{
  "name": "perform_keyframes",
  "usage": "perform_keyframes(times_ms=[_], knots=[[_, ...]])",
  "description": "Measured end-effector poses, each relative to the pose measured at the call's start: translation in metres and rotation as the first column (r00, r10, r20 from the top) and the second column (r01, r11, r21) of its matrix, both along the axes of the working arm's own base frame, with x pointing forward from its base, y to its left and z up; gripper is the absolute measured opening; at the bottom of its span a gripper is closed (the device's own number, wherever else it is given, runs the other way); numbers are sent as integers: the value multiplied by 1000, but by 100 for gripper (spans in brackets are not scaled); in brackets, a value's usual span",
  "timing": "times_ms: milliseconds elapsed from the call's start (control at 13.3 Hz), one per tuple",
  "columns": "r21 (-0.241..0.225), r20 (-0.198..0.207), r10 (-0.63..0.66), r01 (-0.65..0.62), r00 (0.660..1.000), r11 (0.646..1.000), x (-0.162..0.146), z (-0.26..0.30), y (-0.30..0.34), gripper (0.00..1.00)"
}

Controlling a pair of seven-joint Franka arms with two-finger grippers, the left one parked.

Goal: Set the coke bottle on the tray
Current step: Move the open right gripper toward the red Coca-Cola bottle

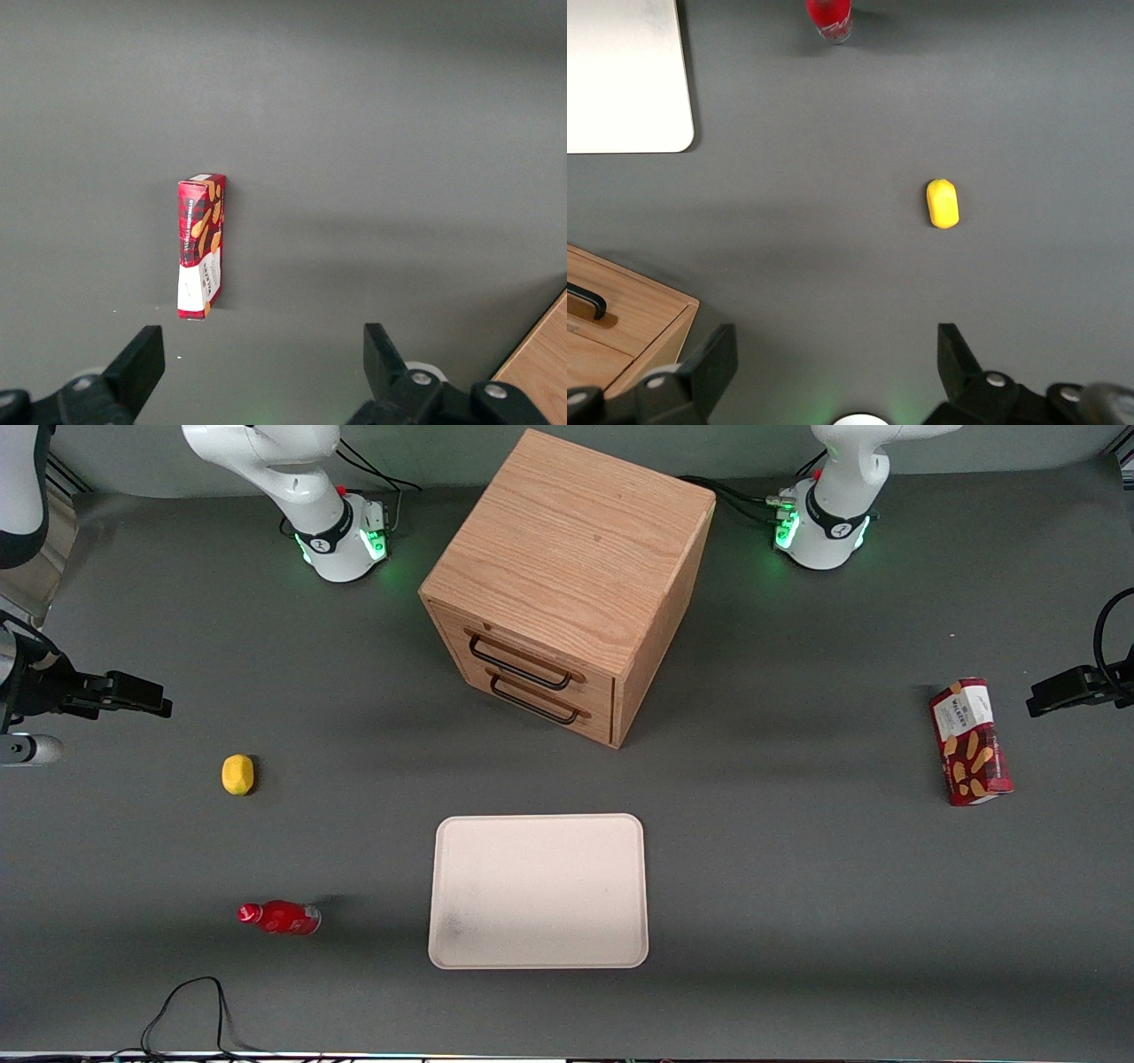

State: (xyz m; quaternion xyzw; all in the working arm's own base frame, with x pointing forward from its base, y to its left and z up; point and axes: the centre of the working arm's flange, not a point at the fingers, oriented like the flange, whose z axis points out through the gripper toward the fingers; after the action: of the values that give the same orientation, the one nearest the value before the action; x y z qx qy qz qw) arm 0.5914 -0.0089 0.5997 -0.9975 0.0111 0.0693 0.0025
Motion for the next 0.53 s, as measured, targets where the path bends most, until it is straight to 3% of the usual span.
perform_keyframes(times_ms=[526], knots=[[-4, -12, -6, 6, 1000, 1000, 34, -8, -4, 100]])
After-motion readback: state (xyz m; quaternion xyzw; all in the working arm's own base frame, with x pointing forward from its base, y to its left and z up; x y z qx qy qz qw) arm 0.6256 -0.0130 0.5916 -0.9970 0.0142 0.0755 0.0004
